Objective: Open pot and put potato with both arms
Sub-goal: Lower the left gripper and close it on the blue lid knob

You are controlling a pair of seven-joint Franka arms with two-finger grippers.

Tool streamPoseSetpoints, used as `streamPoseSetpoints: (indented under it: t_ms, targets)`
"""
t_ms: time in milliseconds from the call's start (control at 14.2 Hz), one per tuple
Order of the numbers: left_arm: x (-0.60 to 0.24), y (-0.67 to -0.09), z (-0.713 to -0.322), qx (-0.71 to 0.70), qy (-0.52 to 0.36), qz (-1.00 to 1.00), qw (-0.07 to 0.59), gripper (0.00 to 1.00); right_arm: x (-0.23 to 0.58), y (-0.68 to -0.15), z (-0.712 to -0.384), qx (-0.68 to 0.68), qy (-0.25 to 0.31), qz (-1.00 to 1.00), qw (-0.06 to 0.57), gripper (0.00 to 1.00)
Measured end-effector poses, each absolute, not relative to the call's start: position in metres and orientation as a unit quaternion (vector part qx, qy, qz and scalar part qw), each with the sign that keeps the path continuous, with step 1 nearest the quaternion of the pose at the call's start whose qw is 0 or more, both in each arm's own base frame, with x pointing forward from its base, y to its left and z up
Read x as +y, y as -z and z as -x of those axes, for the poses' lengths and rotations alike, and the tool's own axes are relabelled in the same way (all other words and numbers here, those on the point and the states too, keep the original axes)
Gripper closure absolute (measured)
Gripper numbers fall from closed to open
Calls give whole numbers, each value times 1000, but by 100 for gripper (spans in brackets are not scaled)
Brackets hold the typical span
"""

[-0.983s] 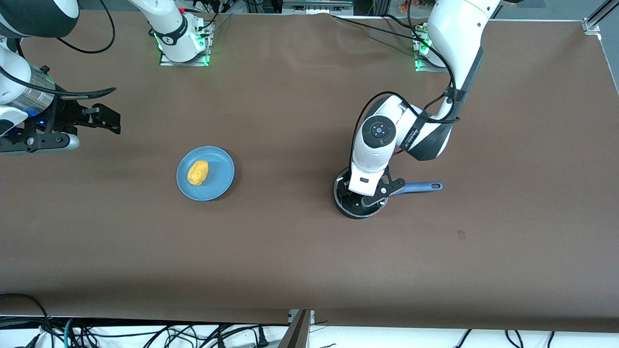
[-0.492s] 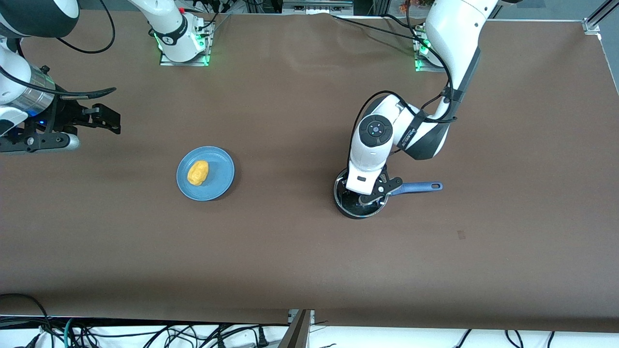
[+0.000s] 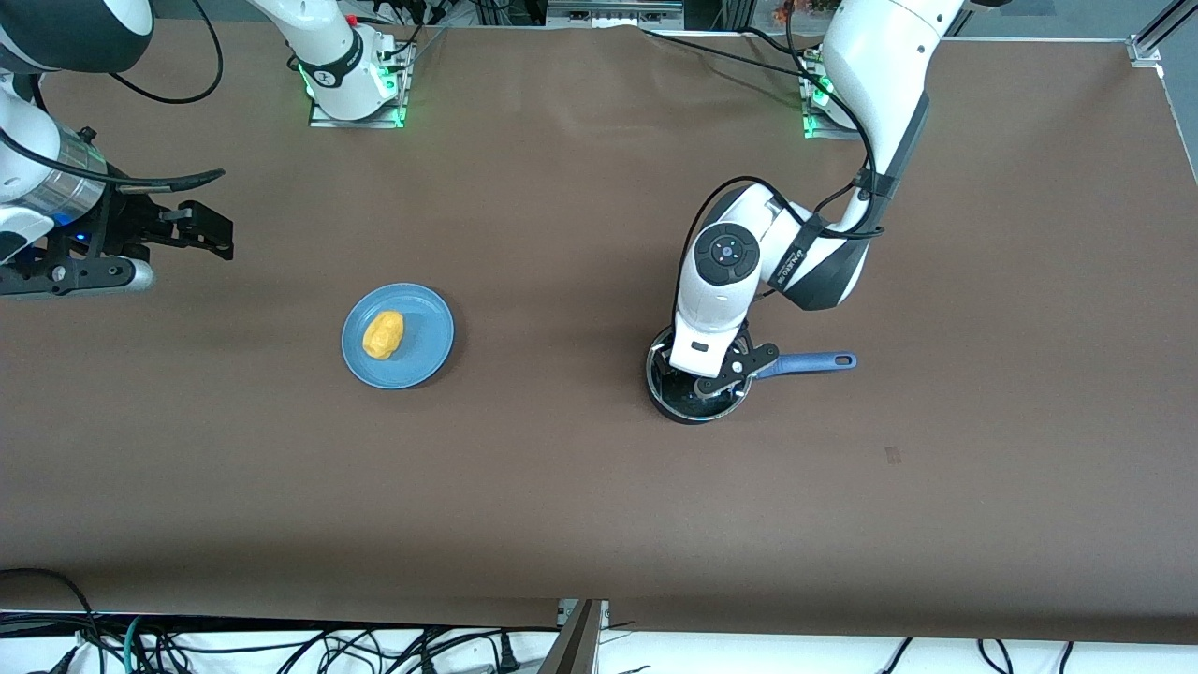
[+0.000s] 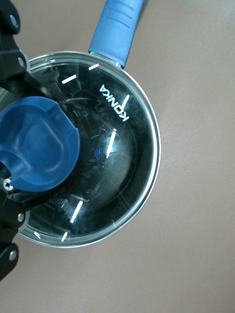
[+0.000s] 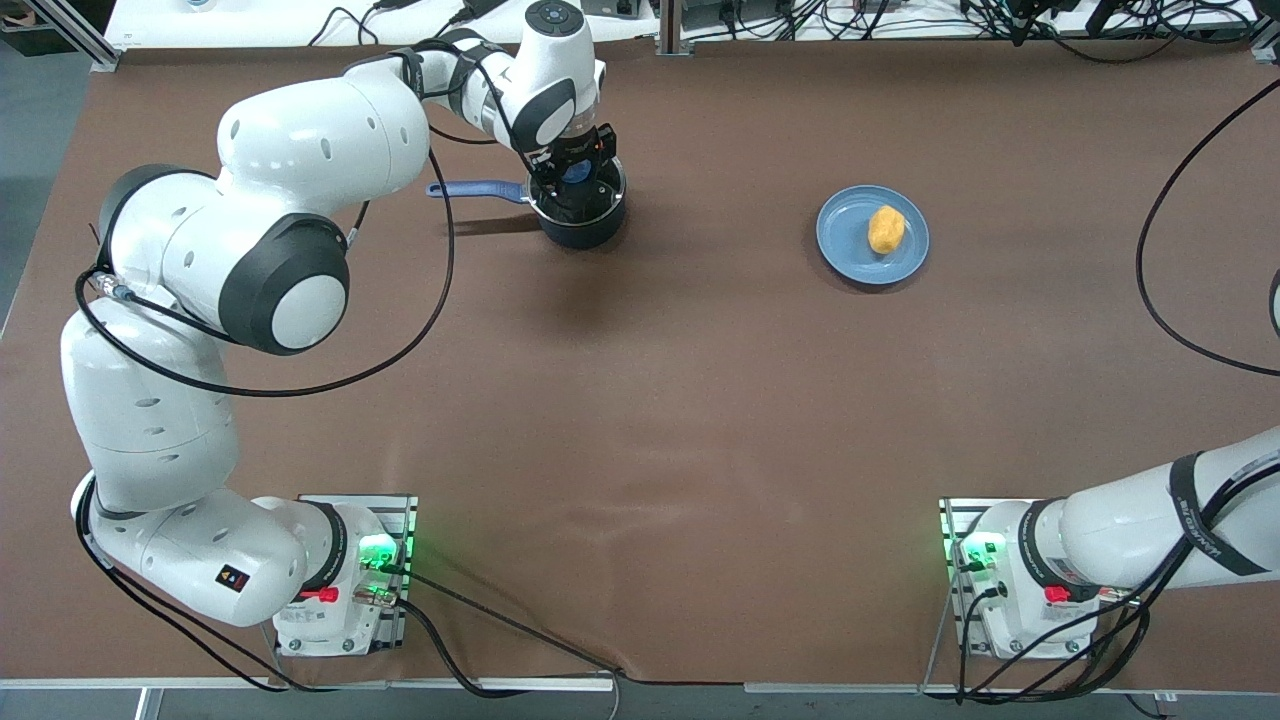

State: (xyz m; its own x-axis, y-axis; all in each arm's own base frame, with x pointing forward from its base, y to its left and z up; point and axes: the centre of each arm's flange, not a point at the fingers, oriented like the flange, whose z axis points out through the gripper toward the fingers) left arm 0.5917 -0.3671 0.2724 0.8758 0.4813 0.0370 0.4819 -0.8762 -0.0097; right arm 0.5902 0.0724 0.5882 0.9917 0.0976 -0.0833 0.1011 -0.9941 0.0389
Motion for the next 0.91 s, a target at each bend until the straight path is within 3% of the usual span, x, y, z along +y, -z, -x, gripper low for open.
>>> streamPoseSetpoints:
  t_ms: [632,843,913]
  targets:
    - [-367,-272,-592,-249,17,968,8,38,72,-588,-590,50,40,-998,21,0]
    - [-366,-270,-592,-250,15,968,10,52,72,-588,-590,50,39,-998,21,0]
    - [-365,-269,-592,-250,15,968,11,52,72,-588,-590,50,39,-998,21,0]
